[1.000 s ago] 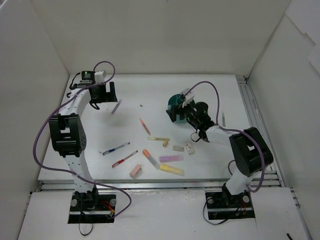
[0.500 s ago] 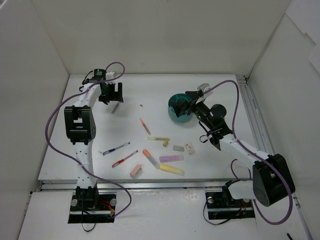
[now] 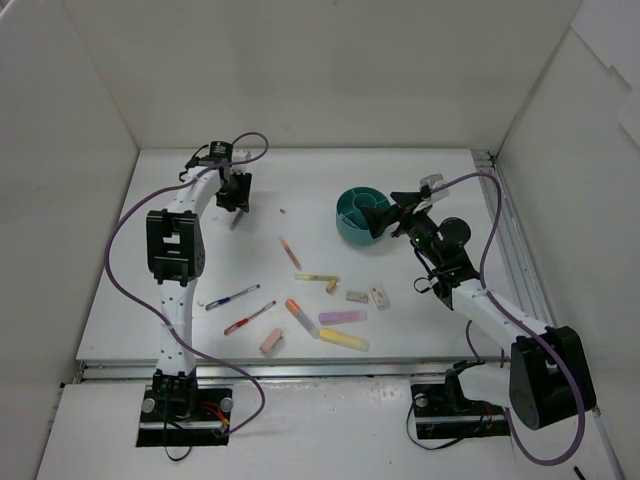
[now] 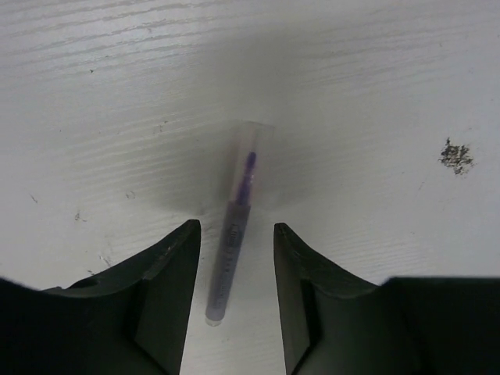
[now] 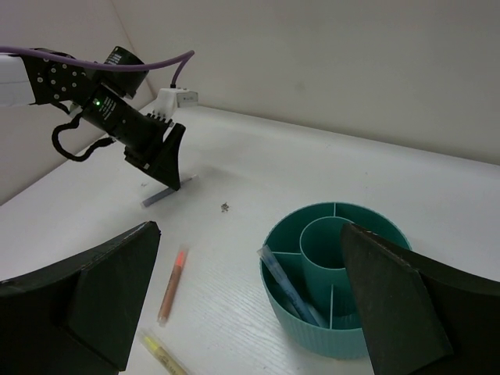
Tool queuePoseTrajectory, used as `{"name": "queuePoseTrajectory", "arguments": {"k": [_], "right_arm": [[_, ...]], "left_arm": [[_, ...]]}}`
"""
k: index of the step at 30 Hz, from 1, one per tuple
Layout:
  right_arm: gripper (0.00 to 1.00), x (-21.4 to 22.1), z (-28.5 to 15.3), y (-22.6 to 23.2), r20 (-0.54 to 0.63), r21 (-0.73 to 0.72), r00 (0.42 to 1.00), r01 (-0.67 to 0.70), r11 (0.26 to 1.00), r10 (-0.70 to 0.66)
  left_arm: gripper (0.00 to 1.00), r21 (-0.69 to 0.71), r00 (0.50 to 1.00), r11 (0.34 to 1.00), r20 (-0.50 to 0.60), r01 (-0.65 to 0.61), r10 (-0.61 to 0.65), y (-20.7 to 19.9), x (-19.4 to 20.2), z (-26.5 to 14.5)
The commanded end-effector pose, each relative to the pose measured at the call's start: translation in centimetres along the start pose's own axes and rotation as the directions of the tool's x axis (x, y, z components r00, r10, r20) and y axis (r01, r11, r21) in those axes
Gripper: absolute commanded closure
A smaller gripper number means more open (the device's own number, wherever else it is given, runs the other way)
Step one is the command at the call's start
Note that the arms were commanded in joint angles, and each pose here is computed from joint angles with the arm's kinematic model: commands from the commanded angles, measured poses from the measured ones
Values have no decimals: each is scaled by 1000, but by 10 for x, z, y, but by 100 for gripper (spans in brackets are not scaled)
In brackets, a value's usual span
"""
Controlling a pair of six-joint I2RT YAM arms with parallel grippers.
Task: Sort the stationery into containers
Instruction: Pick up the pen from the center of the board.
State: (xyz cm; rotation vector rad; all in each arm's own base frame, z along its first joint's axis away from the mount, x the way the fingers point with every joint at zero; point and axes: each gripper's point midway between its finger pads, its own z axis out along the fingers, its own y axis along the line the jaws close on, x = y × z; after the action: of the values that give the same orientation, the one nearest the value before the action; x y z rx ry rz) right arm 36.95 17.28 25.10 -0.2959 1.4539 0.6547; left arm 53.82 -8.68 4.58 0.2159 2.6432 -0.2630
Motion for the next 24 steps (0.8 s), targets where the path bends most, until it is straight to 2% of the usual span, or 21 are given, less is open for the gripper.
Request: {"name": "queuePoseTrajectory", "arguments": {"k": [1, 3, 4, 11, 13, 14, 16, 18, 21, 22, 24], "right_arm": [[2, -43, -7, 9, 132, -30, 991, 37, 999, -33], [2, -43, -12, 8, 133, -26, 990, 39, 999, -36], [2, -44, -13, 7, 137, -23, 990, 41, 999, -37], [2, -45, -21, 3, 146, 0, 988, 46, 999, -45], [2, -47, -24, 0, 151, 8, 987, 47, 999, -48], [2, -49, -25, 0, 156, 11, 987, 47, 999, -48], [2, -49, -27, 1, 158, 12, 986, 45, 999, -46], [2, -53, -30, 2, 169, 13, 984, 48, 999, -49], [2, -56, -35, 2, 184, 21, 982, 45, 999, -48], [2, -54, -37, 1, 182, 26, 982, 37, 999, -41], [2, -57, -41, 2, 197, 38, 980, 26, 999, -33]], "left_arm": [[63, -44, 999, 999, 39, -2, 3, 8, -14, -21], [63, -68, 1000, 998, 20, 3, -2, 13, -7, -18], [67, -79, 1000, 997, 10, 3, -2, 15, -3, -17], [76, -85, 998, 994, -24, -63, 62, -1, 7, -12], [94, -84, 997, 993, -22, -78, 76, -6, 5, -13], [100, -87, 997, 993, -17, -77, 76, -6, 2, -16], [100, -59, 998, 996, 4, -68, 68, -12, -2, -22], [100, -29, 996, 998, 68, -56, 58, -23, -17, -43], [100, 80, 980, 995, 195, -67, 50, -59, -39, -81], [100, 92, 958, 992, 282, -86, 57, -70, -51, -105], [100, 129, 927, 983, 368, -132, 77, -101, -61, -131]]}}
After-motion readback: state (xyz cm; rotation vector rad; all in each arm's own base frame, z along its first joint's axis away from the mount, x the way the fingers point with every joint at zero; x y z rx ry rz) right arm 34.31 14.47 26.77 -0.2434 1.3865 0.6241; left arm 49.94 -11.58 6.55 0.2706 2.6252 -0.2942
